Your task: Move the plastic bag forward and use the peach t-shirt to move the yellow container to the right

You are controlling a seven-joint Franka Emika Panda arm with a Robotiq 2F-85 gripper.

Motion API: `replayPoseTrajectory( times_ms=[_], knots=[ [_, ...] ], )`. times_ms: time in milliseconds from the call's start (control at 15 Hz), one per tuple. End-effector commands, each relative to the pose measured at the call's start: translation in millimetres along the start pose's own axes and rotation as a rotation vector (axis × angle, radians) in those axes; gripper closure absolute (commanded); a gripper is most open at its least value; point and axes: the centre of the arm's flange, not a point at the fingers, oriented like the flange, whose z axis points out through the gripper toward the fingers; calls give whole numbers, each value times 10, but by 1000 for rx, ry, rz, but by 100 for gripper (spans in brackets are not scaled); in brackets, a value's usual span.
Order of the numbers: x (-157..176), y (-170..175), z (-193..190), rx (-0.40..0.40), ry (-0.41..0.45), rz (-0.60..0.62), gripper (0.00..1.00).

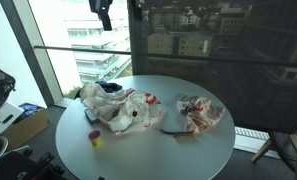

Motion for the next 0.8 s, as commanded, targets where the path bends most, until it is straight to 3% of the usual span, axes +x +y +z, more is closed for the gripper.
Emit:
replayPoseTrajectory(
  times_ms=[0,333,733],
  knots=[
    [149,-379,654,29,-91,2,0],
    [161,-1049,1623,181,-223,-55,0],
    [384,-1341,2454,246,-93,4,0]
  ],
)
